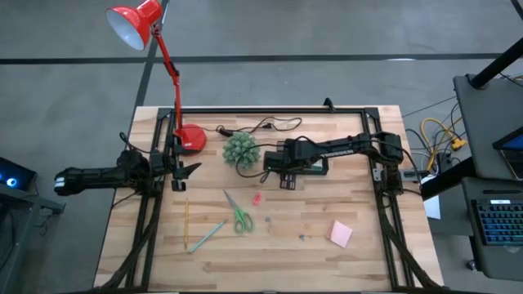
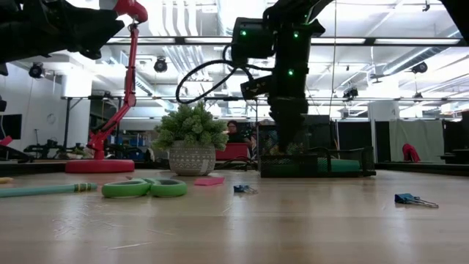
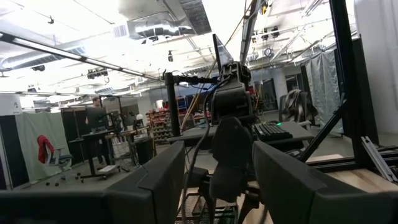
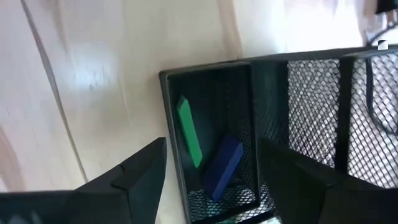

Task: Pick and place office supplies into organizer
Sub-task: Put the left blue binder clip into the black desk organizer

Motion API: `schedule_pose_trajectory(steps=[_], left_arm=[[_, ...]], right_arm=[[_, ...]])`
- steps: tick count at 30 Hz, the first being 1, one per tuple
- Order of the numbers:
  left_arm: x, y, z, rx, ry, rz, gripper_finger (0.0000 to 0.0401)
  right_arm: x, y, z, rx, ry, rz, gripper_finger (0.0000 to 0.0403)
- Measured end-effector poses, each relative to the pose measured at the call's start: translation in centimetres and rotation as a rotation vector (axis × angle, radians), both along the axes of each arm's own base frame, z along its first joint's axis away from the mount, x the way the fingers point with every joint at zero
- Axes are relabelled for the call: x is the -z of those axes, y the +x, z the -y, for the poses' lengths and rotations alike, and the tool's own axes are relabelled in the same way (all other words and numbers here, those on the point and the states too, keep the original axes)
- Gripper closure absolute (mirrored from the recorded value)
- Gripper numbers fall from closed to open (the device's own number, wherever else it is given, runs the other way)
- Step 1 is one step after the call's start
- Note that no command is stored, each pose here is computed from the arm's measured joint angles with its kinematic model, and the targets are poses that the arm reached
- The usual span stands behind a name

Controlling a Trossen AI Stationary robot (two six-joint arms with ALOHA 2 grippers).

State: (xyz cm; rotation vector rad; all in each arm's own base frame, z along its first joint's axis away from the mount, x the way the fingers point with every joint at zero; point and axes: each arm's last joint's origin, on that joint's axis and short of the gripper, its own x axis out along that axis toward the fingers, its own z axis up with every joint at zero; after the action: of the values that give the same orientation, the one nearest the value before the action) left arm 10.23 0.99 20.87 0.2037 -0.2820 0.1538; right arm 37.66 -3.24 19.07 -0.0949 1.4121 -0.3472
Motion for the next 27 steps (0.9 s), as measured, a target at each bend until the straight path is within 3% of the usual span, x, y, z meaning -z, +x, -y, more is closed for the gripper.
schedule_pose_trajectory(steps=[9,13,20,27], left_arm=[[0.0,0.0,0.0,0.0,0.0,0.001,0.0225],[0.0,0.0,0.0,0.0,0.0,0.001,0.0225],[0.0,0.0,0.0,0.0,0.0,0.0,0.0225],[0.0,0.0,0.0,0.0,0.0,0.001,0.0225]], right_arm=[[-2.3,1.1,-0.1,0.012,0.001,0.08,0.0183],[-3.3,1.7,-0.9,-0.003,0.071,0.126,0.0183],[-4.4,2.4,-4.6,0.021,0.193,0.213,0.0184],[-4.4,2.6,-9.6,0.163,0.284,0.317,0.0184]])
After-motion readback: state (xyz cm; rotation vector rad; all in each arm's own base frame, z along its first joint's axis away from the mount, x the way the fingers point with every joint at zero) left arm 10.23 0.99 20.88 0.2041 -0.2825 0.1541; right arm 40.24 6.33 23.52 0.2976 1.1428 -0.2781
